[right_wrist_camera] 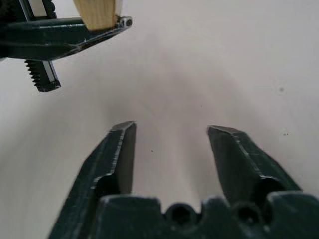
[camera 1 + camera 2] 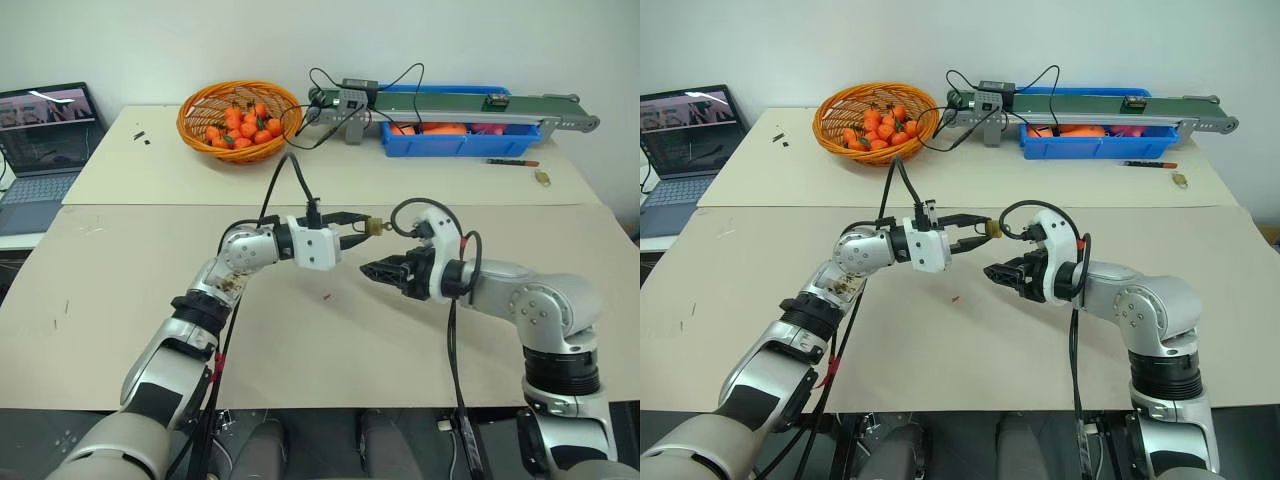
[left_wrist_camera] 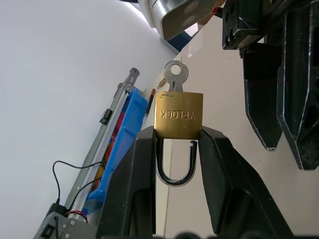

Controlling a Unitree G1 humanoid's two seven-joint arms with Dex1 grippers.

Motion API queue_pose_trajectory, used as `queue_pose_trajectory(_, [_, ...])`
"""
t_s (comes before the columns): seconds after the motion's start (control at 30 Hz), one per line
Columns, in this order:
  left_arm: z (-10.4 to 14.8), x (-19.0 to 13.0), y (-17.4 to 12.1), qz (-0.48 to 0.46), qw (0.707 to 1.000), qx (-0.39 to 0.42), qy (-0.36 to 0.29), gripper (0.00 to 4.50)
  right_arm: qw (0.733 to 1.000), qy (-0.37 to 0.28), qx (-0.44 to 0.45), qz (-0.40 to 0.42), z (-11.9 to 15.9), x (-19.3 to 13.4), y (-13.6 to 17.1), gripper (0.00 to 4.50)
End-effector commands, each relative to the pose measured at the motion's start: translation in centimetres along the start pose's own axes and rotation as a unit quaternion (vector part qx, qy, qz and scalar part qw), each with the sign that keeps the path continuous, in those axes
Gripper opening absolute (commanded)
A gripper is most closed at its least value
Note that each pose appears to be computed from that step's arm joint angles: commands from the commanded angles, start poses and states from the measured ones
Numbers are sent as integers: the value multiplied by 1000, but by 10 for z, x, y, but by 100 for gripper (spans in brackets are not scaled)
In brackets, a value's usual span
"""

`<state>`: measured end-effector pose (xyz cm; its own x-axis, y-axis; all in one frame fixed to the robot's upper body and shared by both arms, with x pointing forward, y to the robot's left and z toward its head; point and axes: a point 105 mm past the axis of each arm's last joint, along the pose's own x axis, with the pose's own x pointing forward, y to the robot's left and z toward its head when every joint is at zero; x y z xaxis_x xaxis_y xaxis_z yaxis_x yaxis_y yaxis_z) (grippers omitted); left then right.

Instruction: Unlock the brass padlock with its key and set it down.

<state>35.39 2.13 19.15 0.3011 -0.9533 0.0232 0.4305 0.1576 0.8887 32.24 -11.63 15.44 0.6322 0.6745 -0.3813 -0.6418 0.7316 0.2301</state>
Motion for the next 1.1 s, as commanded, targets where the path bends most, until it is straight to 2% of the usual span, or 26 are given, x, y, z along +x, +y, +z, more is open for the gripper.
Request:
queue_pose_trajectory(0.03, [8, 0, 16, 24, 1000, 11, -13, 84, 999, -23, -29, 15, 14, -7, 7, 316])
queue_pose_trajectory(0.47, [7, -2, 9, 20, 1000, 9, -13, 84, 997, -54, -13, 56, 48, -33, 15, 316])
queue_pose_trajectory(0.7, [9, -1, 5, 17, 1000, 6, -17, 84, 996, -62, -11, 65, 54, -27, 24, 316])
queue_pose_trajectory(1.1, [9, 0, 3, 15, 1000, 6, -17, 84, 995, -77, -7, 59, 67, -22, 22, 316])
